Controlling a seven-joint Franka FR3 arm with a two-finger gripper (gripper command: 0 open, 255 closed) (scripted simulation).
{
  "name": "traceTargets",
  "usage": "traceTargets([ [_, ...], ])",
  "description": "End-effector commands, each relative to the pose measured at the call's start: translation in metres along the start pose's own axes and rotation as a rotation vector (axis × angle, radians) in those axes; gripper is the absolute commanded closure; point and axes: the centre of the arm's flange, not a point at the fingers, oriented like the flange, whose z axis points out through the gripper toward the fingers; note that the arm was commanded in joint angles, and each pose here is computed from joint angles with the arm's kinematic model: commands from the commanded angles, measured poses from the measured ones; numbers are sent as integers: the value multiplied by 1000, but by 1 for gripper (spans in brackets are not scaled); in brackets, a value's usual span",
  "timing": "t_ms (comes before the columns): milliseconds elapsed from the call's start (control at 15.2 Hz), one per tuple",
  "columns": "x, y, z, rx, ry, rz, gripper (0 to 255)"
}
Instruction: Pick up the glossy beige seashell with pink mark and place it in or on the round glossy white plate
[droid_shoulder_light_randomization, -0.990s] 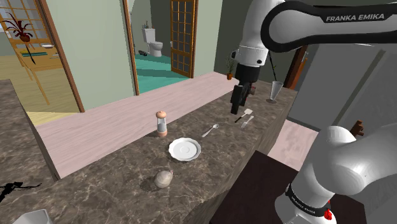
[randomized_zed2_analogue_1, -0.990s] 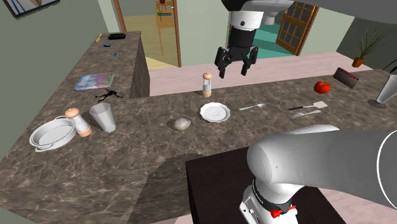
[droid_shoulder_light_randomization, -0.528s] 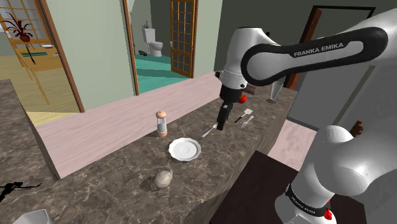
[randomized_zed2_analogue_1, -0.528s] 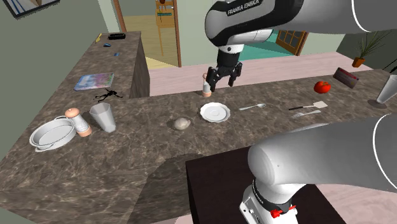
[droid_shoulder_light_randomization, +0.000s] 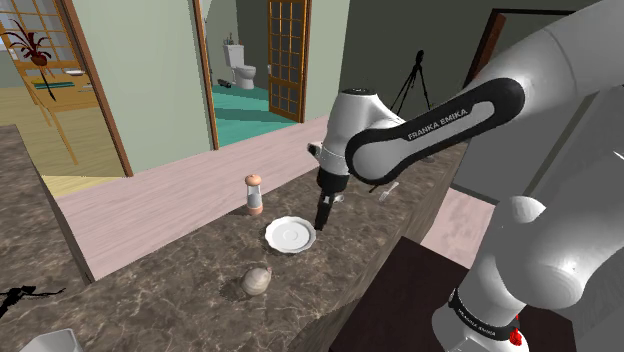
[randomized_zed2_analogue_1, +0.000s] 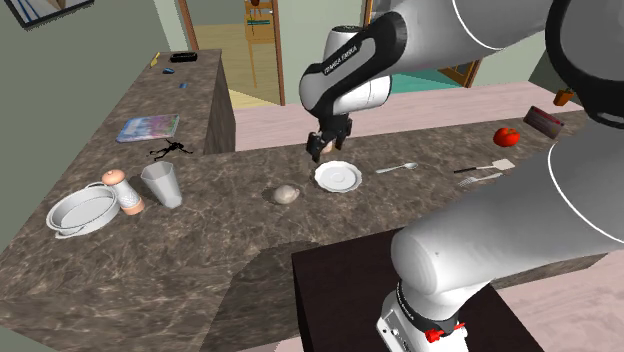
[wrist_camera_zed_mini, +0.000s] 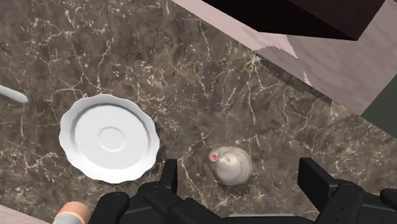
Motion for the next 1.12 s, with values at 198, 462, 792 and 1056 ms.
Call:
traceTargets([
  [198, 27, -11, 55, -25, 43, -123, 0],
  [462, 50, -22, 100, -44, 74, -220, 0],
  [792, 78, -37, 155, -68, 113, -342, 0],
  [1056, 101, -50, 198, -87, 144, -439, 0],
])
